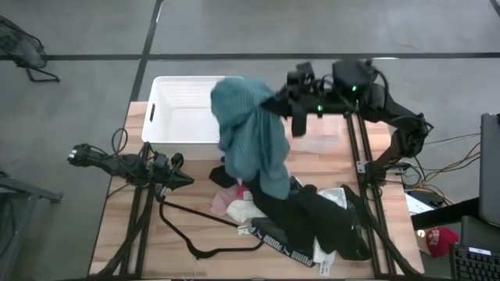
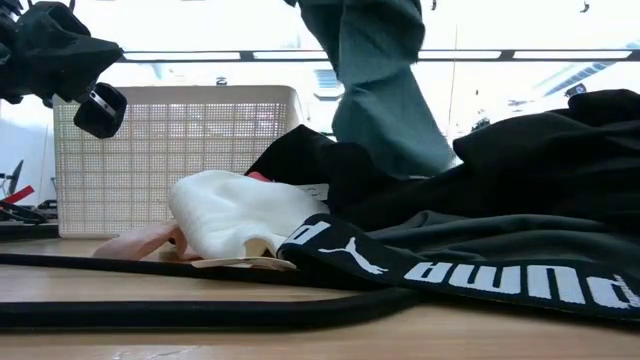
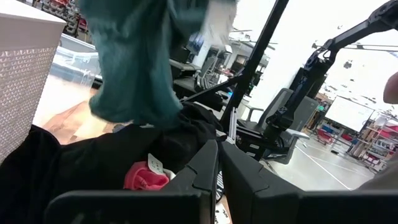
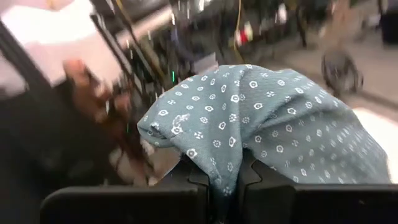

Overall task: Pick & Place Cloths
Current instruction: Put the dark blue polo shirt into the white bin

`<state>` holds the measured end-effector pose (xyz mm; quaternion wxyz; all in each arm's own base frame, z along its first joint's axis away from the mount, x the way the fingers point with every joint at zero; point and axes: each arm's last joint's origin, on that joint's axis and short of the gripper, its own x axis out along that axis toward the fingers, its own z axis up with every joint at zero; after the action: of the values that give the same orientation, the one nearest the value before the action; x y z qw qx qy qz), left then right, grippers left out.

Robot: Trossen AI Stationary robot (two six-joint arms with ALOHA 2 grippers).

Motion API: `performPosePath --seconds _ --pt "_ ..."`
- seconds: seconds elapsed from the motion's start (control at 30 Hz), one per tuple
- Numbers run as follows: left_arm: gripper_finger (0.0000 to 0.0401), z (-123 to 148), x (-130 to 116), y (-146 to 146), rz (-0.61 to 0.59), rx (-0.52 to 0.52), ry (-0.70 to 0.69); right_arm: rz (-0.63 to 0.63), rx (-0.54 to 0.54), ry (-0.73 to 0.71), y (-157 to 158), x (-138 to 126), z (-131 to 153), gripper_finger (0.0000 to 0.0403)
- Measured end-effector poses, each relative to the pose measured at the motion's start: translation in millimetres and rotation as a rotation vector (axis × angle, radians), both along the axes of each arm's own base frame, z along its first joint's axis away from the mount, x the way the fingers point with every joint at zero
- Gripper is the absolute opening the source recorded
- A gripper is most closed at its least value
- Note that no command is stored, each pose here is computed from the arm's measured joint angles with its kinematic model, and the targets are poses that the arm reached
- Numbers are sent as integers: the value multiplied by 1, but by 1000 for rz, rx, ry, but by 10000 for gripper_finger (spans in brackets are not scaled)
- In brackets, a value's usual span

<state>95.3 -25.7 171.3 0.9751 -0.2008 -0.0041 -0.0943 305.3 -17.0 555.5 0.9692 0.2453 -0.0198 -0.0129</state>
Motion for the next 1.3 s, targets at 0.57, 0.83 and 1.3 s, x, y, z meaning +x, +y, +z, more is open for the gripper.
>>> performPosePath --seconds 0.57,0.83,1.3 --pt "25 0 0 0 0 -1 -2 -147 -11 -386 -75 60 -7 13" --pt "25 0 0 0 0 0 -2 -80 146 -264 -108 114 -63 15" --pt "25 0 0 0 0 0 1 121 466 155 -136 165 -160 102"
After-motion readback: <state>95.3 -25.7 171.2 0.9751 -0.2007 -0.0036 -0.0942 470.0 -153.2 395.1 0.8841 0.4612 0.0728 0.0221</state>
